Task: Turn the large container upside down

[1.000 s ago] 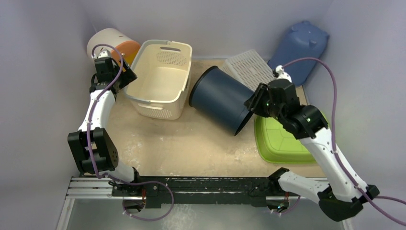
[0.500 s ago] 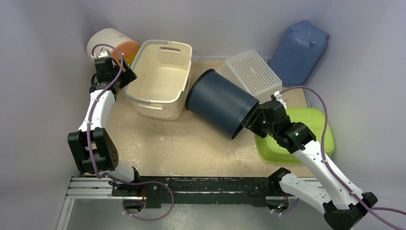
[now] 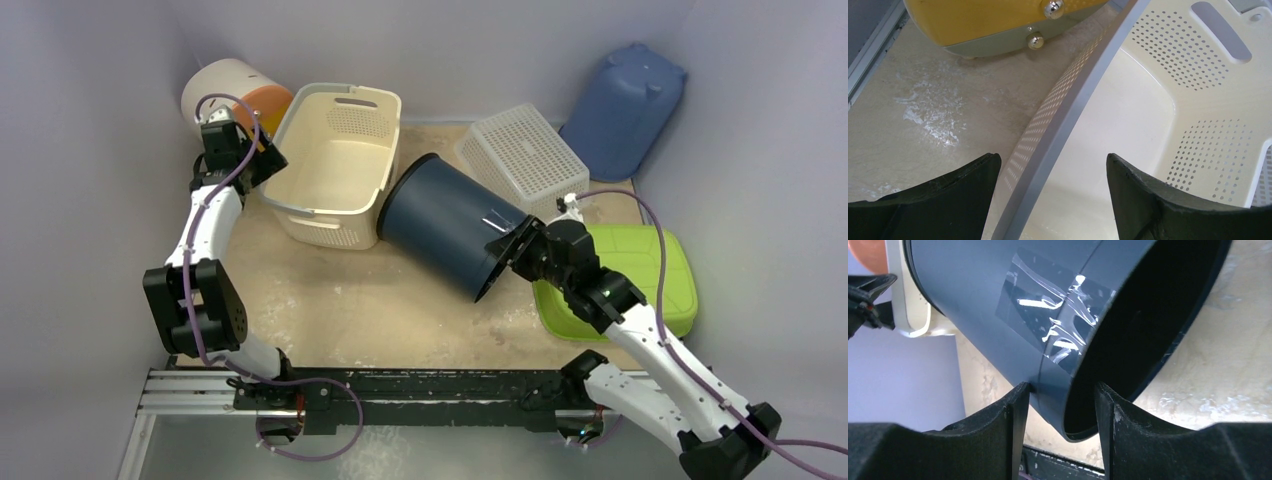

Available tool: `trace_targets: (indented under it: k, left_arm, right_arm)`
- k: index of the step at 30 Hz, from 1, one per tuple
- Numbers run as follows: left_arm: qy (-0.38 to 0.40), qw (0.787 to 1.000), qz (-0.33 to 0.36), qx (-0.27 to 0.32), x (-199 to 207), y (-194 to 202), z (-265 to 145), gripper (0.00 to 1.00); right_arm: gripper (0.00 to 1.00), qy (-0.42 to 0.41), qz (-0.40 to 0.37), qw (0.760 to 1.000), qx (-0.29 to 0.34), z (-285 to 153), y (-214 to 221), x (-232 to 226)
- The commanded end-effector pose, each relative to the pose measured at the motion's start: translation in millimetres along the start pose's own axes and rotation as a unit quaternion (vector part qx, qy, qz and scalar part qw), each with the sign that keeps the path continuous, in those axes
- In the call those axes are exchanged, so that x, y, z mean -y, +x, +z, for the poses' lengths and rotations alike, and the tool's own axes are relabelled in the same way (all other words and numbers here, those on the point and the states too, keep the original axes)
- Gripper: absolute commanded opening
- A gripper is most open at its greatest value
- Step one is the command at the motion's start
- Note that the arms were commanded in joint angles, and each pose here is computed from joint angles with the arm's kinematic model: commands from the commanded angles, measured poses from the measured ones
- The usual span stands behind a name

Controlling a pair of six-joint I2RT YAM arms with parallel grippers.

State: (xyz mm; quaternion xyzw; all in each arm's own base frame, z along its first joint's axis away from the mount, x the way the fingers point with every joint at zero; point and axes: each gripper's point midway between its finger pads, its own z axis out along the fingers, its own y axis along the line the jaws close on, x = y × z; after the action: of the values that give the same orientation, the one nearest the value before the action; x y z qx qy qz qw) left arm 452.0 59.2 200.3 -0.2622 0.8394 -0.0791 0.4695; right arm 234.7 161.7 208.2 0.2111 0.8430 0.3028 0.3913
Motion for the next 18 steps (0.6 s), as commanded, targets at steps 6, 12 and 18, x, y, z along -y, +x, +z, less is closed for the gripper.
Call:
trace_targets:
  k: [6,12,18]
  left_arm:
    - [0.02,0.999,-0.002,0.033,11.1,-24.9,0.4,0.77]
    - [0.017,0.999,0.001,0.036,10.4,-26.9,-3.7,0.77]
    - [0.015,0.999,0.002,0.035,9.1,-25.6,-4.1,0.77]
  right_arm:
    - [0.22,-0.101,0.0,0.995,-0.007,30.6,3.0,-43.0]
    - [0.0,-0.176,-0.003,0.984,0.014,20.3,0.0,-61.2]
    - [0.0,-0.257,-0.003,0.965,0.055,-16.6,-15.3,-84.0]
